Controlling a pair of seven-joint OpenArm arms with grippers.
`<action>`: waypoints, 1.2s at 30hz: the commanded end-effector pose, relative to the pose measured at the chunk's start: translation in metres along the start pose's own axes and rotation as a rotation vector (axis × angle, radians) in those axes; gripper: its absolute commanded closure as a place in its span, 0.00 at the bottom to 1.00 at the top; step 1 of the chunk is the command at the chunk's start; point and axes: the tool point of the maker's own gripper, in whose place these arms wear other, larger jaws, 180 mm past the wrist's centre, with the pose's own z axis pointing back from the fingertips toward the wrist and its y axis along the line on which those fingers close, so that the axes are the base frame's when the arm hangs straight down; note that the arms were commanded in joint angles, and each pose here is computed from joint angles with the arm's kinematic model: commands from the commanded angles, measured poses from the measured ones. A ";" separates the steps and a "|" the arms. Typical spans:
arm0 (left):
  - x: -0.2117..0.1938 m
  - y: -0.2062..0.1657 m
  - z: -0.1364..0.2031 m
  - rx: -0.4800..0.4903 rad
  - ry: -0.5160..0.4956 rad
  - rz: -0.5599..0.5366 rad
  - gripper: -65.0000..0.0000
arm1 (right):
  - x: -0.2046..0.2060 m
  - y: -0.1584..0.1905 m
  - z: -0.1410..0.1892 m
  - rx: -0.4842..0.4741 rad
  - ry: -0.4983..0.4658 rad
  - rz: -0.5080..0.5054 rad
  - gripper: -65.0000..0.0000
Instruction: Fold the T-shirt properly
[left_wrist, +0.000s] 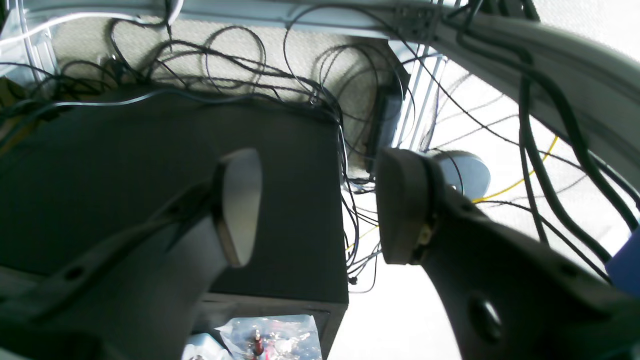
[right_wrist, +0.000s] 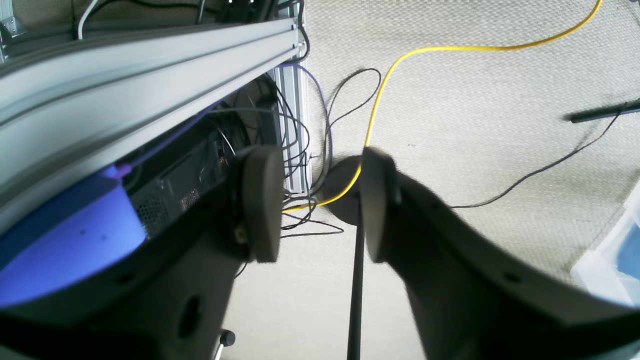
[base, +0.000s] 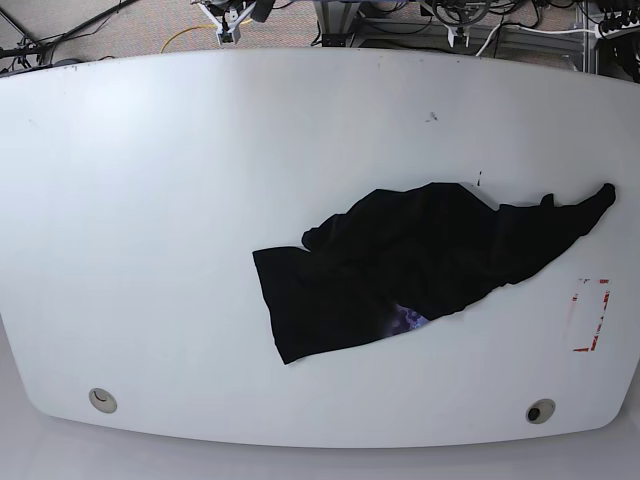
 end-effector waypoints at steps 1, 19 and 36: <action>-0.004 -0.001 0.000 -0.007 0.013 0.003 0.47 | -0.010 0.001 0.002 0.002 0.008 0.007 0.62; -0.013 0.006 0.004 0.009 -0.009 -0.003 0.48 | 0.004 -0.002 0.001 -0.003 -0.012 0.007 0.63; -0.020 0.041 0.049 0.089 -0.195 -0.085 0.49 | -0.014 0.012 0.046 -0.063 -0.138 0.070 0.63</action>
